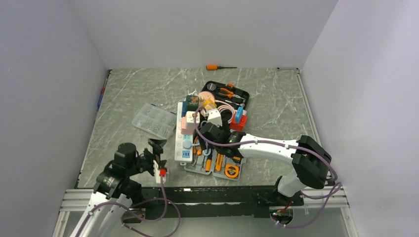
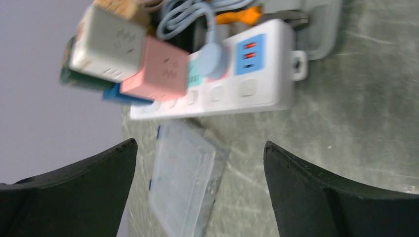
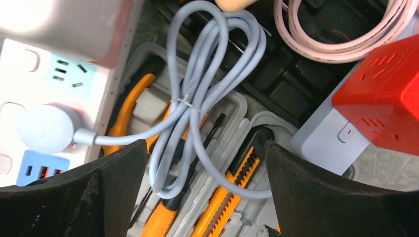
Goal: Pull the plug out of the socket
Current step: Pick up the socket from the center of the board.
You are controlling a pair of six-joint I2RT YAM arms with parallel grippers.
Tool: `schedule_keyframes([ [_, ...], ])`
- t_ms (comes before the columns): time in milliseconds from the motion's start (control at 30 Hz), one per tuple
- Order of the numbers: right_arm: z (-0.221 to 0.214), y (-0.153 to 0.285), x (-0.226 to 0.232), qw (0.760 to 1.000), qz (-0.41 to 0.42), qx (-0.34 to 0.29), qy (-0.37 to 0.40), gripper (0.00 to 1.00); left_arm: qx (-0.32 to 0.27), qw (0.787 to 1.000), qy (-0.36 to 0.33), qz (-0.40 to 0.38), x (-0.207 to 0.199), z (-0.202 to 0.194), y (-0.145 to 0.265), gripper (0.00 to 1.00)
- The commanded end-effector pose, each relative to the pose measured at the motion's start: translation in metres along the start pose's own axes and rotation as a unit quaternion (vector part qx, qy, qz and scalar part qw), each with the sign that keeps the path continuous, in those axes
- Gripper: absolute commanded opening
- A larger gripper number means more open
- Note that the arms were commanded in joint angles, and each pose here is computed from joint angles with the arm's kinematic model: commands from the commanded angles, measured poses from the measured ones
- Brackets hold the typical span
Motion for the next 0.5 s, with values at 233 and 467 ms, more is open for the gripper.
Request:
schedule_keyframes([
  [233, 0.004, -0.028, -0.014, 0.996, 0.033, 0.024, -0.082, 0.88, -0.154, 0.954, -0.252, 0.044, -0.019, -0.003, -0.054, 0.99],
  [467, 0.013, -0.047, -0.015, 0.992, 0.036, 0.033, -0.115, 0.85, -0.172, 0.938, -0.3, 0.023, -0.028, -0.01, -0.07, 0.99],
])
Point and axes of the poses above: each gripper's point midway between its finger pads, its own y axis back along the fingers, its own x axis along the line the jaws close on, z = x × y, the point moved 8 cm from there along y, back along the fingers, and after that the axes turned 4 degrees about y, right-handed, at the moved point
